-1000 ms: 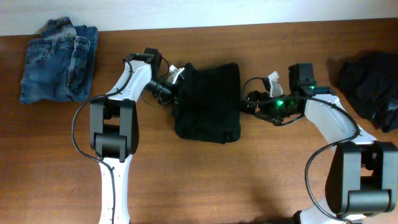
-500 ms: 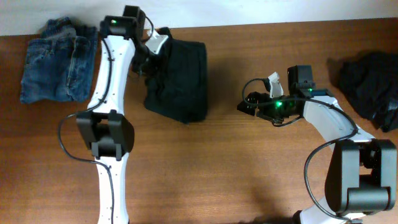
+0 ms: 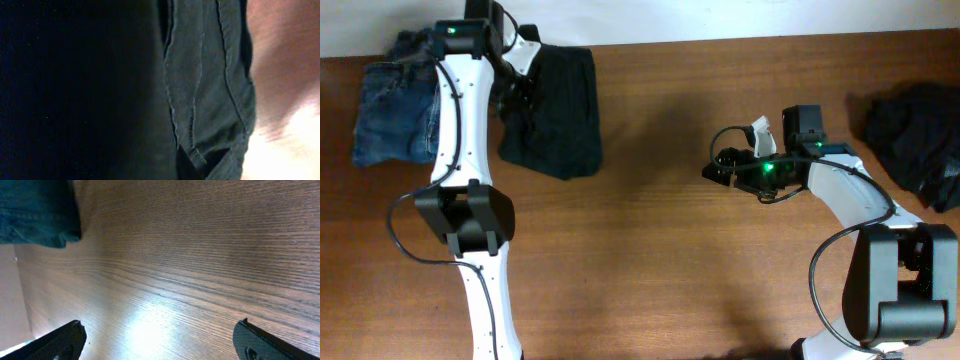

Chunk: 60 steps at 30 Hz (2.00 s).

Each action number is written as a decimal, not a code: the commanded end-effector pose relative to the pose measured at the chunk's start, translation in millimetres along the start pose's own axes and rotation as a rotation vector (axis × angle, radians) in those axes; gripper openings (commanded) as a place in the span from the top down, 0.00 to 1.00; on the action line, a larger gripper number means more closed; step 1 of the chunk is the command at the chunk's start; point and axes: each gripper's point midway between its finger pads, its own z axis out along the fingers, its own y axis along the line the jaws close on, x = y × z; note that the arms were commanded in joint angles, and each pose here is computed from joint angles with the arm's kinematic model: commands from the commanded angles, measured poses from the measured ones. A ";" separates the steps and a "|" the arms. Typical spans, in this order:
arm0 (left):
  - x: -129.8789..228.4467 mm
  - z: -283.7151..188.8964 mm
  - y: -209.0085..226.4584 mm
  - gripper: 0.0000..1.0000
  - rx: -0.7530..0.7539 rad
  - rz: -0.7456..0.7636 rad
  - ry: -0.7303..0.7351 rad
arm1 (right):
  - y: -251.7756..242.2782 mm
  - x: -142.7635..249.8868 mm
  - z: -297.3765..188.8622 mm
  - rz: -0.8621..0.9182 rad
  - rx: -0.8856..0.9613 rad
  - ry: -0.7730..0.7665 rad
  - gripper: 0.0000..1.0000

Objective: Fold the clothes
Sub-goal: 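Carry the folded black pants leftward with the left gripper onto the jeans, then lower the black pants onto the blue jeans stack with the left gripper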

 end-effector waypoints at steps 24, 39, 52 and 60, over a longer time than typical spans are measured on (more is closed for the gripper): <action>-2.6 -115.6 133.5 0.99 -0.075 -0.103 -0.372 | -5.4 9.1 3.9 0.023 0.015 0.029 0.01; 35.9 -160.2 238.6 1.00 -0.202 -0.233 -0.514 | -13.2 22.7 2.9 0.068 0.058 0.077 0.01; 15.7 -129.3 263.3 1.00 -0.200 -0.199 -0.567 | -13.8 27.8 2.4 0.084 0.062 0.096 0.01; 26.2 -73.5 294.1 0.99 -0.179 -0.241 -0.520 | -13.8 28.1 2.4 0.084 0.062 0.097 0.01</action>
